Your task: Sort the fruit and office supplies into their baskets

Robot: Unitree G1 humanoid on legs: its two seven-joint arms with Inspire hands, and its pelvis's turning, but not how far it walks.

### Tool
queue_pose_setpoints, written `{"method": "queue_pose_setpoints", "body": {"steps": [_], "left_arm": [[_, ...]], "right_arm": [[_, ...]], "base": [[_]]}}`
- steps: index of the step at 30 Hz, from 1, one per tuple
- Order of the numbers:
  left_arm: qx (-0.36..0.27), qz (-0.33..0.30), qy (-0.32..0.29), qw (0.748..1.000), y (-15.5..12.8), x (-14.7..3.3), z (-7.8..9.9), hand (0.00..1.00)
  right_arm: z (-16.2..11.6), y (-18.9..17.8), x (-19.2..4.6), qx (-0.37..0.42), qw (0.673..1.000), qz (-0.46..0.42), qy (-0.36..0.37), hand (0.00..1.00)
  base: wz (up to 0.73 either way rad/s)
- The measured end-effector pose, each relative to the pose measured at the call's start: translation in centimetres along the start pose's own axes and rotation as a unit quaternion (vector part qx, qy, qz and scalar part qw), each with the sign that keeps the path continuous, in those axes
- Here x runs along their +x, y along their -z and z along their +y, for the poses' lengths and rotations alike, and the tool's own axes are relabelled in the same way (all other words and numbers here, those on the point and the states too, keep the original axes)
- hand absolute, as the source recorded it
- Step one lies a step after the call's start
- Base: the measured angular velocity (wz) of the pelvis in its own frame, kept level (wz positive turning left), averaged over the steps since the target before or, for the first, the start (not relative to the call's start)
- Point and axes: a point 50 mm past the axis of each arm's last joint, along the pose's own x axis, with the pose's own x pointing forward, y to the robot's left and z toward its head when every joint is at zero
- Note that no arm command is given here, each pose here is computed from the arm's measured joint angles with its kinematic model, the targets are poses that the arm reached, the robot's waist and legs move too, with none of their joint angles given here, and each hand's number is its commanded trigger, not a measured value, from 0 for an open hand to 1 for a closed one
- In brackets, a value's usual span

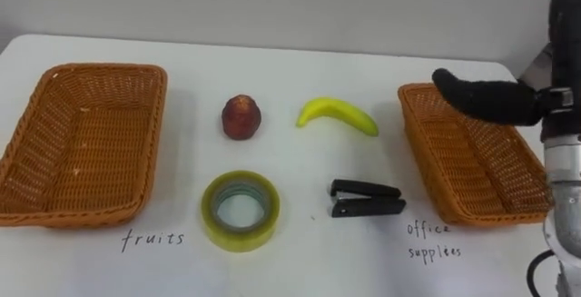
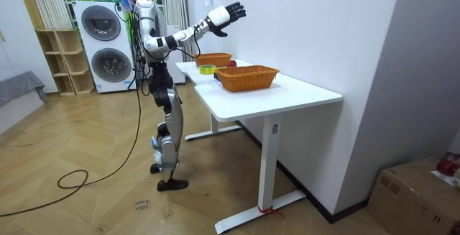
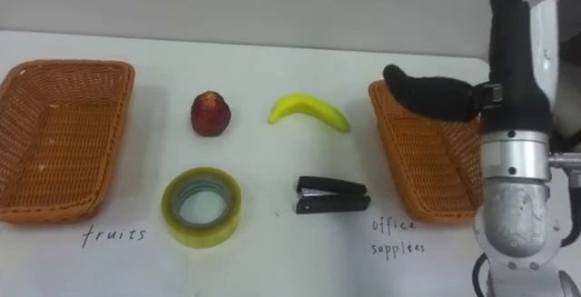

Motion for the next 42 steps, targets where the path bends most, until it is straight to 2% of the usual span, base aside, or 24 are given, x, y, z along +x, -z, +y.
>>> {"method": "queue_pose_setpoints", "body": {"steps": [5, 8, 16, 20, 34, 42], "left_arm": [[0.000, -0.002, 0.001, 1.000, -0.2, 0.1, 0.0, 0.00], [0.001, 0.000, 0.007, 1.000, -0.1, 0.1, 0.1, 0.00], [0.006, 0.010, 0.006, 1.000, 0.1, 0.1, 0.3, 0.00], [0.012, 0.009, 0.003, 1.000, 0.1, 0.2, 0.6, 0.00], [0.015, -0.016, -0.011, 1.000, -0.9, 0.3, 1.3, 0.00], [0.024, -0.022, -0.017, 0.999, -1.2, 0.3, 1.3, 0.00]], "right_arm": [[2.1, 1.0, -1.2, -0.001, 0.995, 0.034, -0.093, 0.00], [2.7, 1.9, -1.4, -0.010, 0.990, 0.064, -0.128, 0.00], [3.9, 2.1, -1.8, -0.019, 0.977, 0.076, -0.197, 0.00], [5.1, 3.5, -2.6, -0.013, 0.964, 0.114, -0.240, 0.00], [5.6, 4.4, -3.2, -0.011, 0.950, 0.136, -0.280, 0.00], [6.1, 5.4, -3.8, -0.042, 0.936, 0.161, -0.311, 0.00]], "base": [[0.01], [0.00], [0.00], [0.02], [0.01], [0.00]]}}
